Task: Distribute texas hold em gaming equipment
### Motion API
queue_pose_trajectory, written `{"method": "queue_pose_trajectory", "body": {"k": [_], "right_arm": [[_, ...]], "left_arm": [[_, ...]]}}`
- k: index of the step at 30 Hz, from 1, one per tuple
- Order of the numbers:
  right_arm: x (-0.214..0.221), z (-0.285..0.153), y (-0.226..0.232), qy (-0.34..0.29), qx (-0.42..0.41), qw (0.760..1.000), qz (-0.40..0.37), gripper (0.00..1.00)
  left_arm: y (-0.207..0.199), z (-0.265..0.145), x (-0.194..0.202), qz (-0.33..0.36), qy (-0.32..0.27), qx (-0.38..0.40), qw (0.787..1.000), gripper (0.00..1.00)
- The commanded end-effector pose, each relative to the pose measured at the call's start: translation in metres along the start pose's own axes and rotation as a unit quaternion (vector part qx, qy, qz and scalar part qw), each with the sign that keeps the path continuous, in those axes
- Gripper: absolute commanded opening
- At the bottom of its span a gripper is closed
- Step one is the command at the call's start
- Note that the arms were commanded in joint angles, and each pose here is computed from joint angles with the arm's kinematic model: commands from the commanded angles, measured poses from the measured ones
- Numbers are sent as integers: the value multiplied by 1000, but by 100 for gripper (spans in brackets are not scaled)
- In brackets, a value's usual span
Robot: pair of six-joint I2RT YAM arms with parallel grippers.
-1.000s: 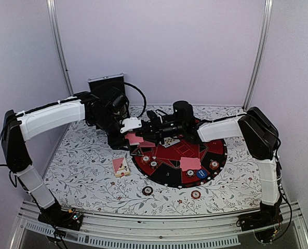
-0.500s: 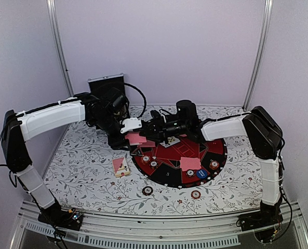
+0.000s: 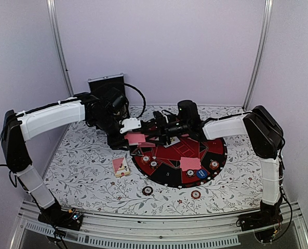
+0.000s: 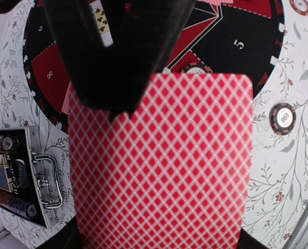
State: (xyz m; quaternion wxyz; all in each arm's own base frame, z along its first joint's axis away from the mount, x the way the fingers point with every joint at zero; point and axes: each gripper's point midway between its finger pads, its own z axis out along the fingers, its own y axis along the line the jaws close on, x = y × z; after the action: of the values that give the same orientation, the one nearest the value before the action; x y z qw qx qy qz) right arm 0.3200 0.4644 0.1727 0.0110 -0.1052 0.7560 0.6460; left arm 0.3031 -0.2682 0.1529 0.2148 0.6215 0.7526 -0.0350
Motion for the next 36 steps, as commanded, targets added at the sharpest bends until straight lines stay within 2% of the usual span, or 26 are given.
{"method": "queue_pose_trajectory", "body": {"k": [1, 15, 23, 36], "right_arm": [[6, 7, 17, 13, -12, 1000, -20, 62], [14, 41, 3, 43, -24, 999, -1, 62], [7, 22, -15, 19, -6, 1000, 17, 42], [4, 0, -2, 6, 4, 1000, -4, 32]], "left_arm": [[7, -15, -7, -2, -20, -15, 1000, 0], [8, -20, -11, -2, -26, -14, 1000, 0], [8, -20, -10, -1, -24, -15, 1000, 0], [8, -18, -10, -2, -22, -13, 1000, 0]]}}
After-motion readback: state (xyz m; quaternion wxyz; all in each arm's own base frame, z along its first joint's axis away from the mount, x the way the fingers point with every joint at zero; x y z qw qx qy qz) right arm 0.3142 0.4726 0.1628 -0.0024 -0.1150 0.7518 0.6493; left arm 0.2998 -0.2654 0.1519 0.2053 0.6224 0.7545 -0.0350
